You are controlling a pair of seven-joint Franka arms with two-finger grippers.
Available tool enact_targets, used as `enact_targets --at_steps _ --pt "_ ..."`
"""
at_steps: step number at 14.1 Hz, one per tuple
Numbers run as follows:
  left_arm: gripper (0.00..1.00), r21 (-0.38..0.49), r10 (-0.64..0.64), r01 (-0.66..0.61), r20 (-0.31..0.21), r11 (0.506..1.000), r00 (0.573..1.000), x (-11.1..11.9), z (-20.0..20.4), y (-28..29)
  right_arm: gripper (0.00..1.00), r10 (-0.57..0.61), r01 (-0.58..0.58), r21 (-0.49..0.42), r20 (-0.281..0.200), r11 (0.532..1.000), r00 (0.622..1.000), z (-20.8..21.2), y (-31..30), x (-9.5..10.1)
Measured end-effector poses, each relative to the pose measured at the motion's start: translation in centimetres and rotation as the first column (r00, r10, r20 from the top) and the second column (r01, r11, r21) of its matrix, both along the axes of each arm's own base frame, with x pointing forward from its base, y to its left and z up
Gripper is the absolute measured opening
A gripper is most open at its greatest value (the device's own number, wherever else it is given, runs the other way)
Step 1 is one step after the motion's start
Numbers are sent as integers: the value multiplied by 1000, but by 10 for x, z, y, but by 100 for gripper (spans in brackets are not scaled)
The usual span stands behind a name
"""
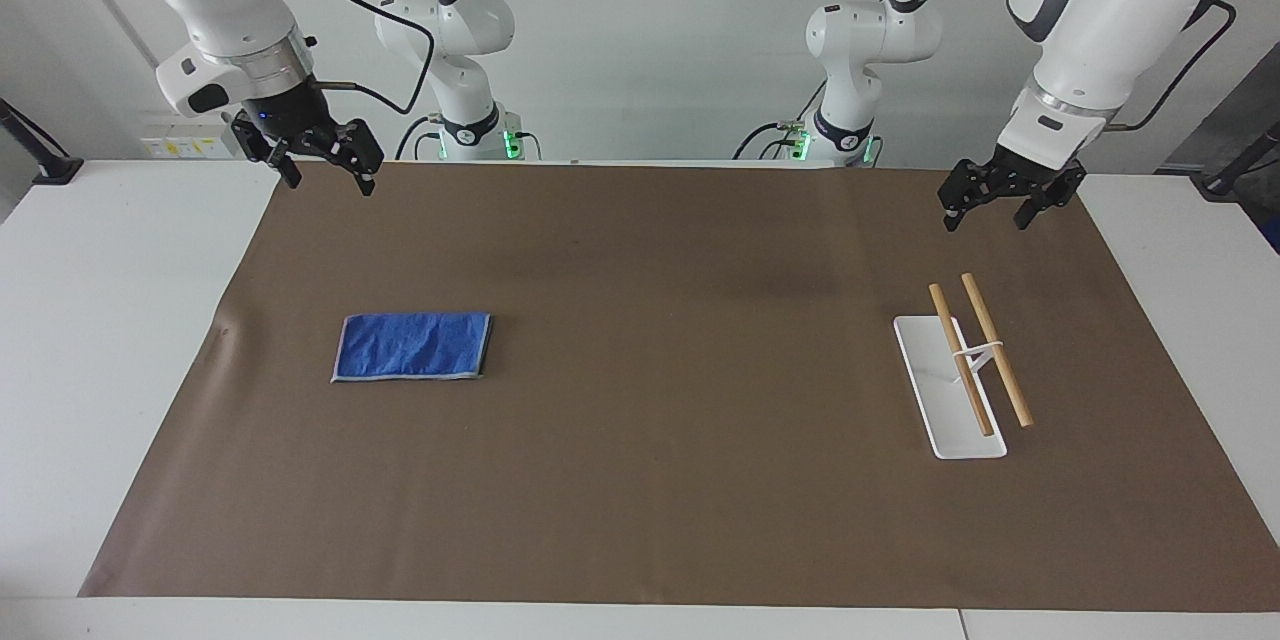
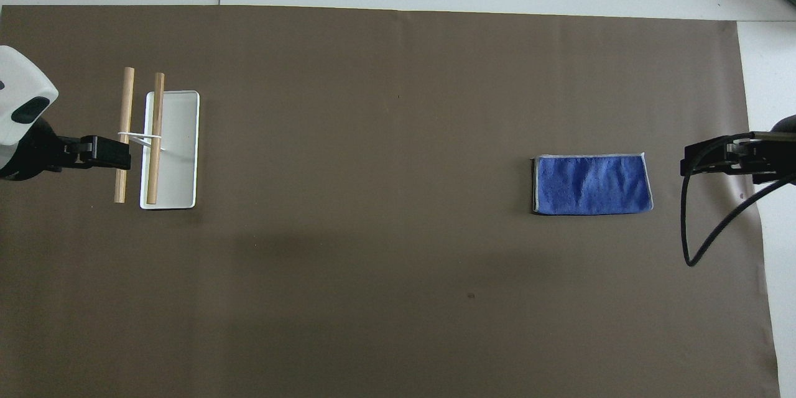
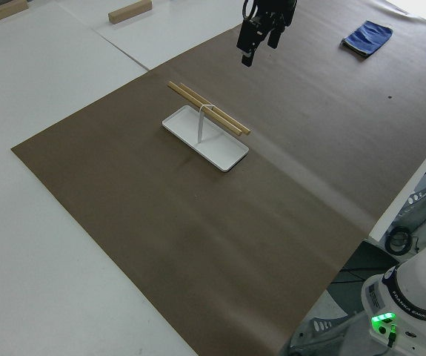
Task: Right arm passes towel to left arm to hang
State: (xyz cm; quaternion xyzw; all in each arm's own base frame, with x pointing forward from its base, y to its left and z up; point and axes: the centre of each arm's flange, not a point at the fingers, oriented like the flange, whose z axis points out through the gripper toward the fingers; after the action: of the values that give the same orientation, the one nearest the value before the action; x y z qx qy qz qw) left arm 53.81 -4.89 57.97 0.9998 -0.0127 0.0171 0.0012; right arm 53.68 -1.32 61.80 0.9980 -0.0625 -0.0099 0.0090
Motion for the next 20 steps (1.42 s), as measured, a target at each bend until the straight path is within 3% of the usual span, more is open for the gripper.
enact_targets --at_steps 20 --pt "100 0 0 0 0 1000 1000 0 0 0 100 -21 21 0 -8 1000 1000 -3 0 -2"
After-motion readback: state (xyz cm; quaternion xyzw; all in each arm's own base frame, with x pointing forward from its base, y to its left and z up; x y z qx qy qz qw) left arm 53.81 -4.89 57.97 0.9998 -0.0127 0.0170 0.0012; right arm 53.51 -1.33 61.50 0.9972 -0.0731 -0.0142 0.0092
